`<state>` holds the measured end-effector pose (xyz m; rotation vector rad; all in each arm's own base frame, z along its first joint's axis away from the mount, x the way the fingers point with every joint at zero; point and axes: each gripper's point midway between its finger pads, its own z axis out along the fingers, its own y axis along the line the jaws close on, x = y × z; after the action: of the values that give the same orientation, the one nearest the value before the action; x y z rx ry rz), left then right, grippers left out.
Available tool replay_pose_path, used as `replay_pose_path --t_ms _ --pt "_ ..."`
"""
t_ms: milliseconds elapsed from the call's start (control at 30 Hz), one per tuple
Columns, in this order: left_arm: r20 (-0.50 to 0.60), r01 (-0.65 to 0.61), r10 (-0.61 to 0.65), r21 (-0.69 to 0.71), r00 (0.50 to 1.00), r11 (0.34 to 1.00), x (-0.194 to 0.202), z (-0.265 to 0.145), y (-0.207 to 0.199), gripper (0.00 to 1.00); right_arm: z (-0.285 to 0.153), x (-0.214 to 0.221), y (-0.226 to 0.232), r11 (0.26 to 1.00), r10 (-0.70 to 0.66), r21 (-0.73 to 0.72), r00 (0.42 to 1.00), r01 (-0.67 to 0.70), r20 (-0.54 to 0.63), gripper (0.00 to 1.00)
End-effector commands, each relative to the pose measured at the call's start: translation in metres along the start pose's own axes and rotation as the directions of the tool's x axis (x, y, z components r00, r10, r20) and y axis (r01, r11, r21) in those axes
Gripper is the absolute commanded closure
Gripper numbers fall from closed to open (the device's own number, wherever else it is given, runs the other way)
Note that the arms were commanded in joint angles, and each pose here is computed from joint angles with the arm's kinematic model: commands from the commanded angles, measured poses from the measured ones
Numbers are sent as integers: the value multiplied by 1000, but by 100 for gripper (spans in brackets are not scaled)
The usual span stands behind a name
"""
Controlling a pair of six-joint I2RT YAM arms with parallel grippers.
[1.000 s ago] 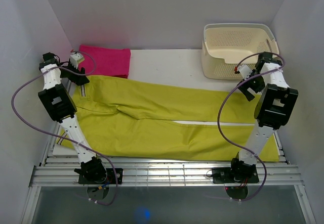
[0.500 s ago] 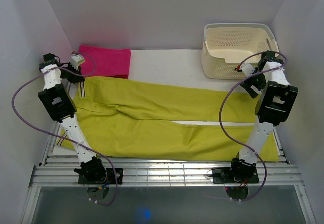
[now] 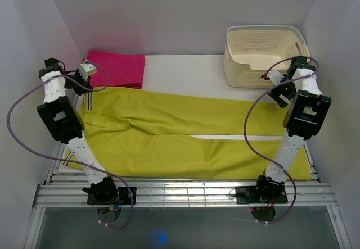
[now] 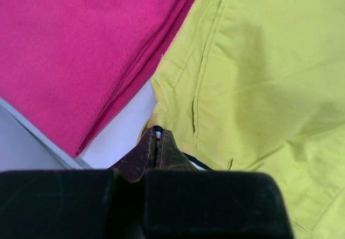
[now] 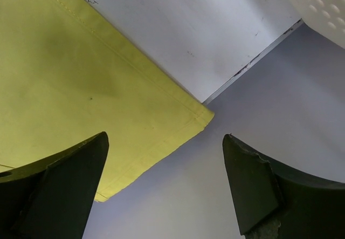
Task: Fold and stack the trousers
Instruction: Fold the trousers
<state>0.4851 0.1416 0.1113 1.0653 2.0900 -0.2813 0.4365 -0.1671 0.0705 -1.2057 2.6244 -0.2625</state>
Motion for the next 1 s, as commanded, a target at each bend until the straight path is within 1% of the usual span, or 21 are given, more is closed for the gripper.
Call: replay_pose_path --t_ms 0,33,133,233,333,500,600,700,733,800,833,900,933,967 --pt "53 -171 172 -37 984 985 -46 -46 -28 100 -13 -19 -24 993 -100 73 991 94 87 9" --pt "48 -206 208 -33 977 978 -45 -48 -33 100 -14 -22 -26 992 -109 78 989 102 97 9" --pt "33 -229 229 -19 973 973 -37 -50 -53 100 -9 -28 -23 988 -146 58 980 140 131 8" --pt "10 -251 252 -10 968 968 -28 -48 -64 100 1 -28 -15 980 -201 12 969 201 141 7" --pt "-25 -271 271 -11 962 962 -17 -47 -64 100 12 -24 -5 968 -243 -34 961 250 135 5" --pt "-31 -279 279 -16 960 960 -14 -45 -60 100 33 -19 12 962 -237 -101 960 253 153 4" --pt "-28 -279 278 -33 960 960 -17 -46 -57 100 46 -14 28 966 -186 -155 971 208 149 5" --pt "-27 -279 278 -39 960 960 -20 -48 -56 100 57 -1 53 955 -158 -231 978 187 138 13" --pt "-27 -278 277 -40 960 960 -20 -48 -56 100 59 3 61 947 -159 -258 978 190 136 20" --pt "-27 -284 283 -47 959 958 -23 -51 -55 100 61 11 79 932 -162 -305 977 198 136 28" --pt "-26 -282 281 -48 959 958 -23 -51 -55 100 61 13 85 924 -170 -323 976 206 139 39" --pt "-25 -282 281 -52 959 958 -25 -53 -56 100 57 17 97 909 -171 -360 976 210 137 52" --pt "-23 -274 273 -54 962 960 -26 -53 -56 100 56 21 104 902 -171 -378 976 210 134 66" --pt "-16 -265 264 -58 964 963 -27 -53 -56 100 51 21 105 902 -176 -375 975 215 137 75"
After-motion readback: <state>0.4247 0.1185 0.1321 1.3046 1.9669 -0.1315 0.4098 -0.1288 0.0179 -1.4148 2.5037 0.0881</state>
